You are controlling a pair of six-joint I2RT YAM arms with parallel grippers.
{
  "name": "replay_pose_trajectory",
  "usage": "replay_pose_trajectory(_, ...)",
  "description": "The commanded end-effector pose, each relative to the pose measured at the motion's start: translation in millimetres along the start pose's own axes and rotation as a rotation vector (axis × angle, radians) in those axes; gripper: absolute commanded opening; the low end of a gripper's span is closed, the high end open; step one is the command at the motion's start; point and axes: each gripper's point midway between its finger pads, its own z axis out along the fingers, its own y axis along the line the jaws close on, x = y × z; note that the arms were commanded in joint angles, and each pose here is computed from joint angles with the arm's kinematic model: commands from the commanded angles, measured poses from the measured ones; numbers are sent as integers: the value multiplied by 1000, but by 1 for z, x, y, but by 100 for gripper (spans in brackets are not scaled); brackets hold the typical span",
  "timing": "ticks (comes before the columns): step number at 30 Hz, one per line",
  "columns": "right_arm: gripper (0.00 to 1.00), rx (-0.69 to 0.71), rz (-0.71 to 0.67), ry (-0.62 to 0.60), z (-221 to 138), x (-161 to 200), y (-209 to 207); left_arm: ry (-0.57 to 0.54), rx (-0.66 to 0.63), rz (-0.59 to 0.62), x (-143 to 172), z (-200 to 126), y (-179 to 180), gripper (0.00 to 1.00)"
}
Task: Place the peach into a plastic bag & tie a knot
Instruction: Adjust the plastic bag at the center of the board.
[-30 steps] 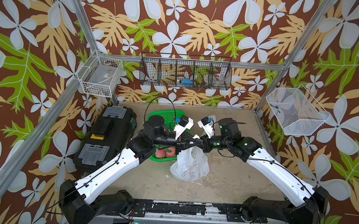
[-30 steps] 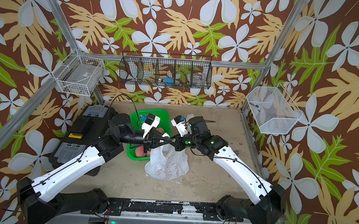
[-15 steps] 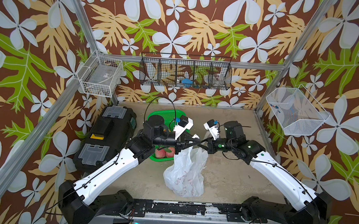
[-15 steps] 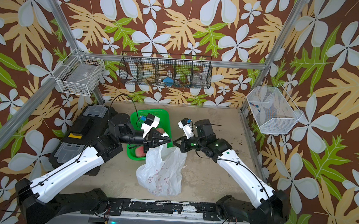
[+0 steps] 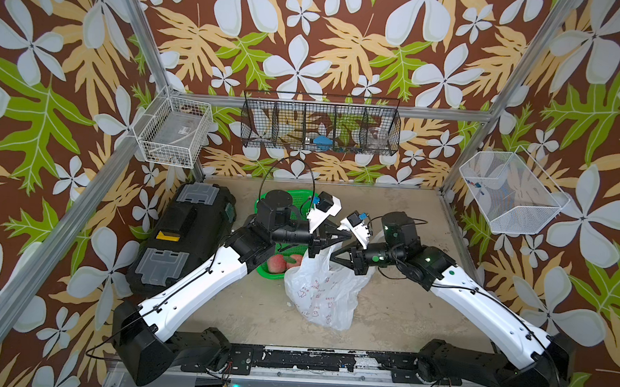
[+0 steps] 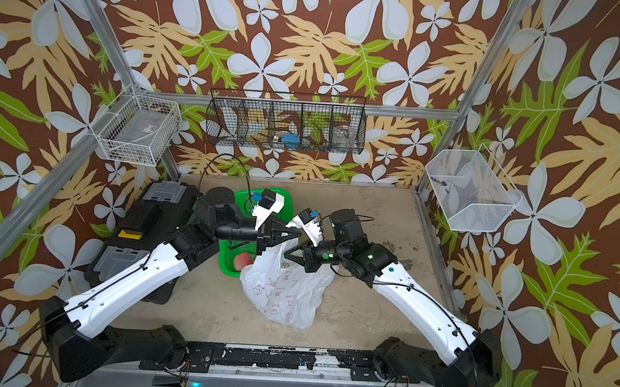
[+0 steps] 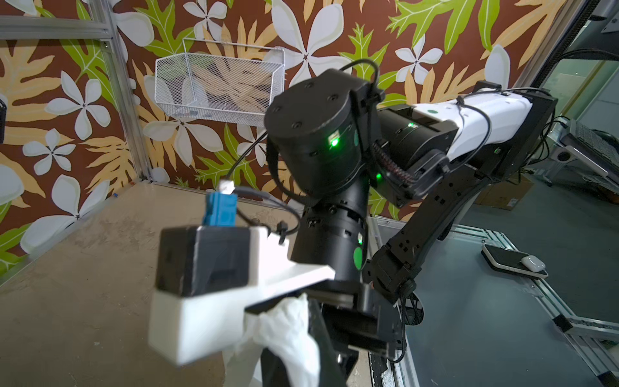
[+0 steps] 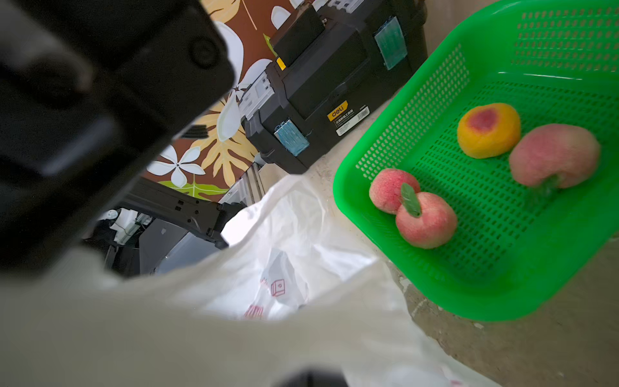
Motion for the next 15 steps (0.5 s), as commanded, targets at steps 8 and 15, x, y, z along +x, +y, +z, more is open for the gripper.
replay_pose_trajectory(8,6,410,194,151,29,60,-123,-104,-106,127,-50,-14,4,0)
replay_pose_trajectory(15,8,991,147,269,-40,94,-215,-160,-260,100,-55,-48,2,0)
